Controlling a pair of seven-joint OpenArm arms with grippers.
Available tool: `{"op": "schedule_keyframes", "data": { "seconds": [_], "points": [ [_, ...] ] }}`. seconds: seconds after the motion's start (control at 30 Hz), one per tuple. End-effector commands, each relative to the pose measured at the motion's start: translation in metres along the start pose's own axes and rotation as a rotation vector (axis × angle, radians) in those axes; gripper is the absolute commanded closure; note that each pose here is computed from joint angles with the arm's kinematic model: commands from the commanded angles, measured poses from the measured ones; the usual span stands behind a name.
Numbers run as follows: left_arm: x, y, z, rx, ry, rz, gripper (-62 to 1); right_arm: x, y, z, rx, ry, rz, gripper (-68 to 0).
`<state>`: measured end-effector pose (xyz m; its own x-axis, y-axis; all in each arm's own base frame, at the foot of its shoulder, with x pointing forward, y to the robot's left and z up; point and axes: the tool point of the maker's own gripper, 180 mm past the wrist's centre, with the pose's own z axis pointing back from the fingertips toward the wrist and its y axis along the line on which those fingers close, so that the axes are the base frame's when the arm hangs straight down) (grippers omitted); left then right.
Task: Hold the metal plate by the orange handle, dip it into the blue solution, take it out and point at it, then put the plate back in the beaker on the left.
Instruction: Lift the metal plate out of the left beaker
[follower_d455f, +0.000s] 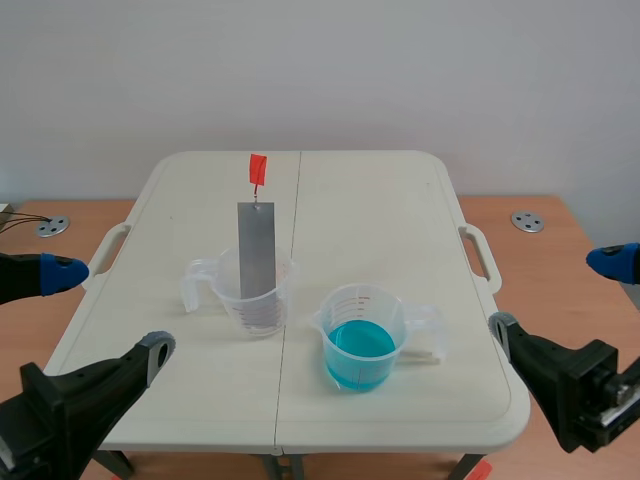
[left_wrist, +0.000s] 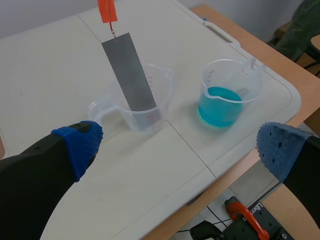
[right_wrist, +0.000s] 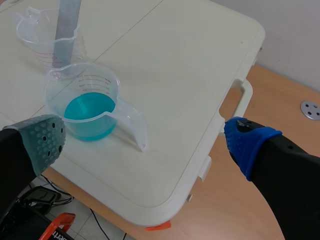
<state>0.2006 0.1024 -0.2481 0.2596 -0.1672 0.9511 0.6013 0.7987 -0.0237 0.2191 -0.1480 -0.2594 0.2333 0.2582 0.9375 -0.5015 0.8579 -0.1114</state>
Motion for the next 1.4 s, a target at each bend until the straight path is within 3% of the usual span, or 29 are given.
{"op": "schedule_keyframes", "data": {
  "seconds": [0.0,1.37],
  "points": [
    [0.0099,-0.0003,-0.0009,0.008,-0.043,0.013,-62.3,0.0133,-0.0005,-0.002,0.002,-0.045,0.005,-66.5],
    [0.0074,-0.0005,-0.001,0.009,-0.031,0.005,-62.3,0.014,-0.0005,-0.0019,0.002,-0.049,0.005,-66.5]
  ]
}}
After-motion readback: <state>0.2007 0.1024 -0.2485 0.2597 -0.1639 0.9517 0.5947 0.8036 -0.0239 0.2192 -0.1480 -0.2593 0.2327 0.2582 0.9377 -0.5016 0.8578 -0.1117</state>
